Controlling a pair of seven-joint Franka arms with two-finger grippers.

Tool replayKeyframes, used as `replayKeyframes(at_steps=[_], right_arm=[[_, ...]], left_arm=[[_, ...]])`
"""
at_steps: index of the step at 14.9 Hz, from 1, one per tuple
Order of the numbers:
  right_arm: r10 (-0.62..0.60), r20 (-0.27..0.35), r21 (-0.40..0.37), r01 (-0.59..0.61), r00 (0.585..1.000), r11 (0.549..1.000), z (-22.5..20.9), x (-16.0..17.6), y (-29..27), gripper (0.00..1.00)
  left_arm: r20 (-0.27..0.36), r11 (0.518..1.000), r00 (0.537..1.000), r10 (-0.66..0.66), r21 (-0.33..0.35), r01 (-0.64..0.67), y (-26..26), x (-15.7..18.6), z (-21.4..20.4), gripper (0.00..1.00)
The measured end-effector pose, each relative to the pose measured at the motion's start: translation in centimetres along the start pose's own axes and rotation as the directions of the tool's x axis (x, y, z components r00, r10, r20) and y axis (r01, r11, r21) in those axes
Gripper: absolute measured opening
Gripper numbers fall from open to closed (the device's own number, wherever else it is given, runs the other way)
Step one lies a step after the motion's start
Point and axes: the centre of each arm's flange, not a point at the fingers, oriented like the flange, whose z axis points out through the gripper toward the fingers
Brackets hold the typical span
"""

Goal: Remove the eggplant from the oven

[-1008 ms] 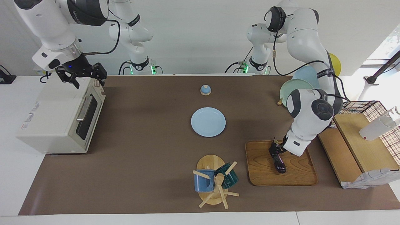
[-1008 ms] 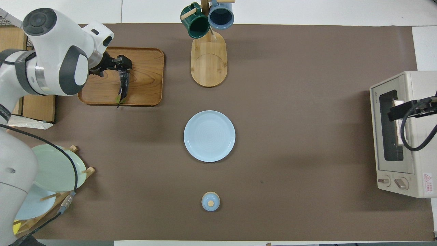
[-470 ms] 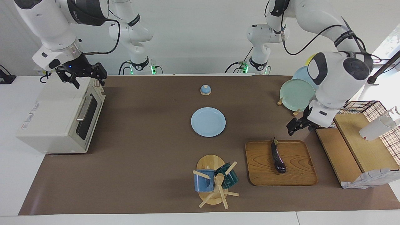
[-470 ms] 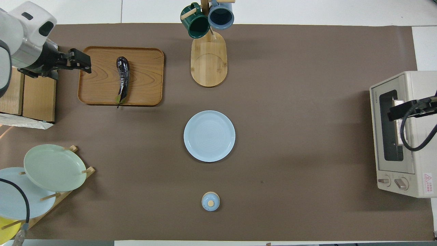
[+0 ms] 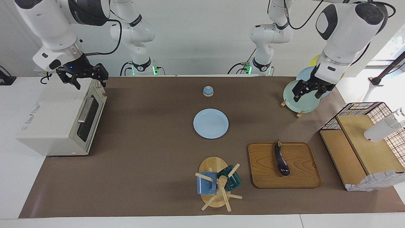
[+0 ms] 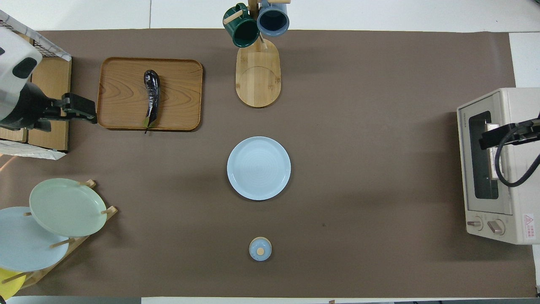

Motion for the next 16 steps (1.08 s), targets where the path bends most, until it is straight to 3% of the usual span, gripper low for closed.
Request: replayKeyframes(at_steps=[16], right_arm=[[-0.003,-0.001,0.0,0.003,1.0,1.0,0.0,0.0,-0.1,1.0]], left_arm=[[0.054,1.0,0.999,-0.003,-0.011,0.003,-1.2,-1.8,-1.5,1.0]])
